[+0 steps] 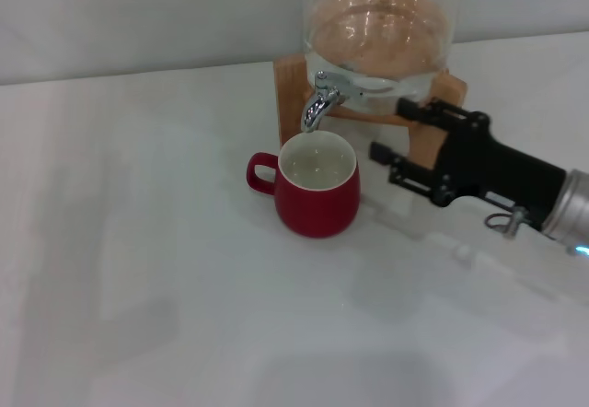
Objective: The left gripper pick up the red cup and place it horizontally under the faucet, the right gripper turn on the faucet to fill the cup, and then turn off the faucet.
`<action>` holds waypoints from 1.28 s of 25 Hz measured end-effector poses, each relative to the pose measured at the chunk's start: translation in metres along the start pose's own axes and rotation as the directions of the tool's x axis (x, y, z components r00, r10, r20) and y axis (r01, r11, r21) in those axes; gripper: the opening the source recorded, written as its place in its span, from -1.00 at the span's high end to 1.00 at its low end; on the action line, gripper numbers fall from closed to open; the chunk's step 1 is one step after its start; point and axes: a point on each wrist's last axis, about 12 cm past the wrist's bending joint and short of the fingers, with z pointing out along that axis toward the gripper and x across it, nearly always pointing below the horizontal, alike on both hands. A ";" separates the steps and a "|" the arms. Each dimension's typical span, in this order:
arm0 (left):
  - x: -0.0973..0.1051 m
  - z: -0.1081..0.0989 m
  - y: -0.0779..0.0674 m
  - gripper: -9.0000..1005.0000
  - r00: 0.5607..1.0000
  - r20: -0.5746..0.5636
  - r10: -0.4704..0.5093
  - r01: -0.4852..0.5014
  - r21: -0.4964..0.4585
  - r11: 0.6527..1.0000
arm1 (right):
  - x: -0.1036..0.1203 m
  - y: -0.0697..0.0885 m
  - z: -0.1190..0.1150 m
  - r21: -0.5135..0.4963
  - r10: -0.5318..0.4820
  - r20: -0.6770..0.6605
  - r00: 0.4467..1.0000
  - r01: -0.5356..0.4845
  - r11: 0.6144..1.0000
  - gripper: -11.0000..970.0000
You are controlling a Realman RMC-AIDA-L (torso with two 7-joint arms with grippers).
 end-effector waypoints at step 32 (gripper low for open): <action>0.002 -0.011 0.003 -0.47 1.000 -0.018 -0.007 0.007 -0.008 1.000 | -0.013 -0.089 -0.066 0.741 -0.062 0.128 0.990 -0.054 0.670 -0.40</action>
